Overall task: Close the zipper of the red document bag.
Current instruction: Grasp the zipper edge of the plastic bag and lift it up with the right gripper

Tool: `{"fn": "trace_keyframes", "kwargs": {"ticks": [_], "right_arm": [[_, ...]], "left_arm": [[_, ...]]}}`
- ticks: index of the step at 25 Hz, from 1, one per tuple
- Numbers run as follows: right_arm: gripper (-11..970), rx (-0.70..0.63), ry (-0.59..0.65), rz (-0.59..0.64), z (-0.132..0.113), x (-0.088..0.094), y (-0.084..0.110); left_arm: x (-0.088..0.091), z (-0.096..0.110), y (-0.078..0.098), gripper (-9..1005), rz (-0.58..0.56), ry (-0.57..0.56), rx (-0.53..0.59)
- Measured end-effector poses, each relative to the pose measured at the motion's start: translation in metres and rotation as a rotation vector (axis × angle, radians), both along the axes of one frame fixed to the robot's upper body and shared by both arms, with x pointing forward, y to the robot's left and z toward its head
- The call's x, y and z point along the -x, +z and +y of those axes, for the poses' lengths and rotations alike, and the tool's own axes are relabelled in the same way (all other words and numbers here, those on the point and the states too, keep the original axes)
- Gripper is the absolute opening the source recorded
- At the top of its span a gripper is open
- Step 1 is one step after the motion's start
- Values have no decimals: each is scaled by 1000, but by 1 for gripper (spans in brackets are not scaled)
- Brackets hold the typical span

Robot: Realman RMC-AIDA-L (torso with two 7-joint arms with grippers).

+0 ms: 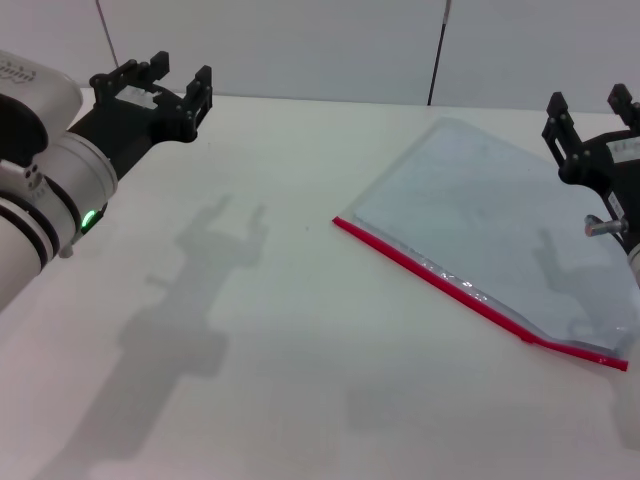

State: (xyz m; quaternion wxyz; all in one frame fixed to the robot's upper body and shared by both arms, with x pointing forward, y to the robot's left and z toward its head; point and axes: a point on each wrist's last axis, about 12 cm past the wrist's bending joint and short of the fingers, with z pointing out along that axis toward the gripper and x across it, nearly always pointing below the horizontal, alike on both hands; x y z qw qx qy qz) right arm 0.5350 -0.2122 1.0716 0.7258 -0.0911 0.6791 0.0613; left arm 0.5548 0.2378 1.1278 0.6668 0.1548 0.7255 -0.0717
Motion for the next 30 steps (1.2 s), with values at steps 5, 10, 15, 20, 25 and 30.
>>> {"fn": "trace_keyframes", "kwargs": {"ticks": [5,10,15,20,25,30], "right_arm": [[668,2,0,1,0,0,0],[668,3,0,1,0,0,0],[667,4,1,5,0,0,-1],[667,10,25,92,3,-7,-3],[666,95,107,255,7,-13,4],[666,185,172,358,4,-12,22]], "left_arm": [[0,0,0,486,0,0,0],[0,-1,0,485,3,-1,-1],[0,-1,-1,483,3,-2,-1],[0,4,-3,481,11,11,-9],[-3,8,-4,480,30,16,-30],[-3,9,-4,480,33,21,-30]]}}
